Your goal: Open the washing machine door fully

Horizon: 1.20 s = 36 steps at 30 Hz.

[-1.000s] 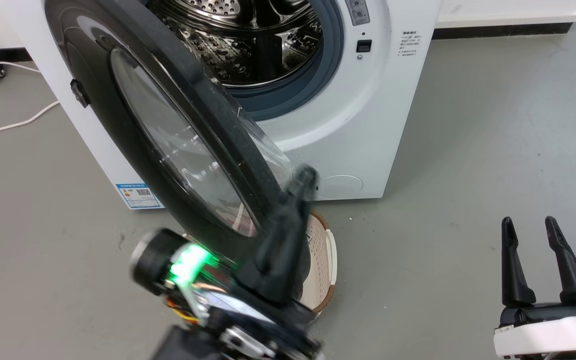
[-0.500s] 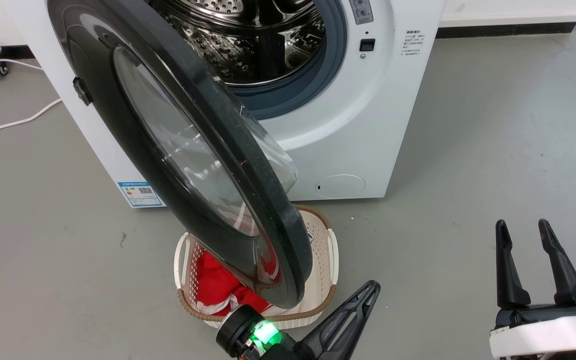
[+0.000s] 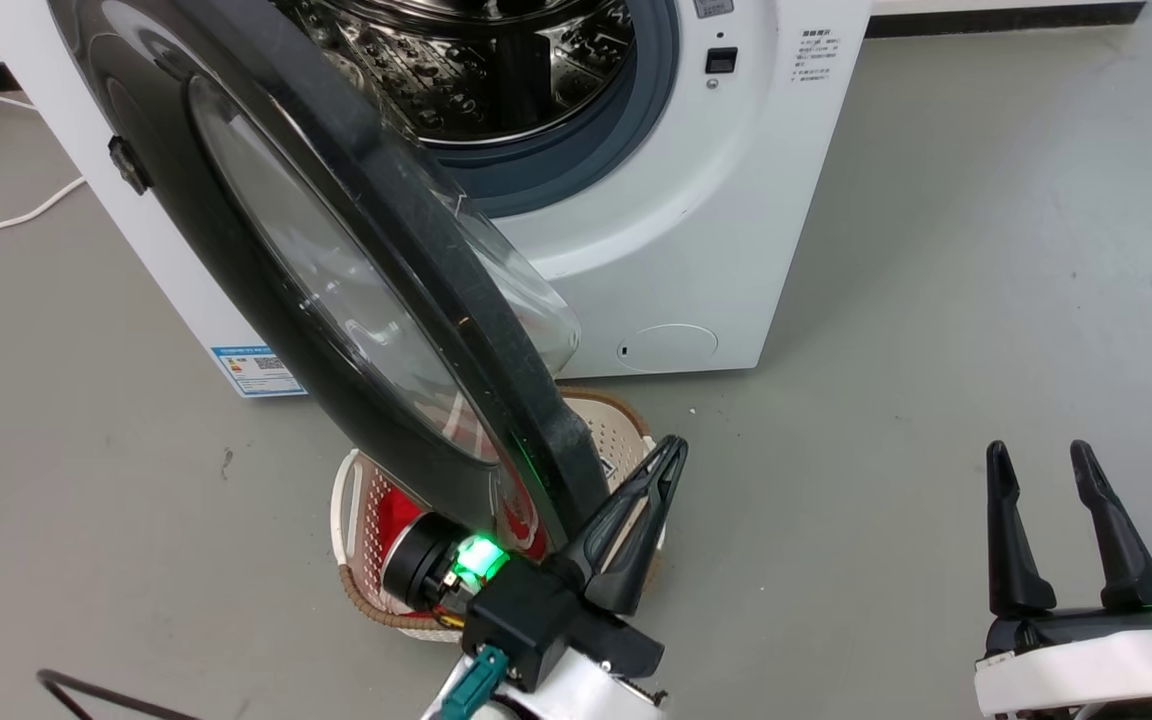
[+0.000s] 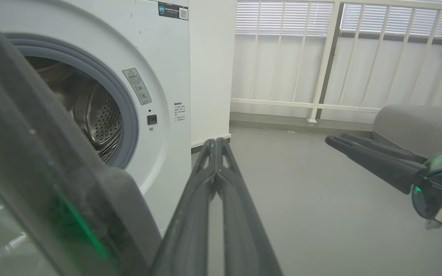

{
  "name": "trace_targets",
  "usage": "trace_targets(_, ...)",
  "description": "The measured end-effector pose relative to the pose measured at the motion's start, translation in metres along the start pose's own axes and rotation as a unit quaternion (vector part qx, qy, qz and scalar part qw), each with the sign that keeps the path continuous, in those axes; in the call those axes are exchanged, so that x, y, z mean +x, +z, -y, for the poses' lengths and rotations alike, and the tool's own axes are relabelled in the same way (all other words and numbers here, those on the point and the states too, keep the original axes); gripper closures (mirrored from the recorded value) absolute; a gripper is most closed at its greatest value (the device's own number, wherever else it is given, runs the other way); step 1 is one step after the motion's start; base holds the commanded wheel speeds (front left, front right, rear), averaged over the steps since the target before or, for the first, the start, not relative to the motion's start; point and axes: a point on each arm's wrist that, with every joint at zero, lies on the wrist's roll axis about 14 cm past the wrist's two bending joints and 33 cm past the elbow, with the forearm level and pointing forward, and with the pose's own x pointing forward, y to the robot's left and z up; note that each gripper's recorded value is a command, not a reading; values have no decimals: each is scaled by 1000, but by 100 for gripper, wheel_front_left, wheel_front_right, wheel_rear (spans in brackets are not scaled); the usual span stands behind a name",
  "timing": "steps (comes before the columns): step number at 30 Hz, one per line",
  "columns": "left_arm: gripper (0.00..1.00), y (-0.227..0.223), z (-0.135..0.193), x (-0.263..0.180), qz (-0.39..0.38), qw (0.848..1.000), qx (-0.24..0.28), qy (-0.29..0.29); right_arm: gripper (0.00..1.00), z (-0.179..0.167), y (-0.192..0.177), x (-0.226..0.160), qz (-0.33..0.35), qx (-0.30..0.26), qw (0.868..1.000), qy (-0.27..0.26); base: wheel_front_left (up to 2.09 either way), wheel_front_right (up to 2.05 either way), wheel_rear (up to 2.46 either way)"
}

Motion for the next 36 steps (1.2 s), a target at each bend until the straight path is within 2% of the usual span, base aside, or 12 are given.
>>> trace_targets(21,100,-12,-26,7,-25,998,-7,57,0,-3,-10,4,-11,11,1000,3,0,0,0)
trace_targets(36,100,-2,-45,-41,-36,991,4,128,0,-26,-4,10,0,12,999,40,0,0,0)
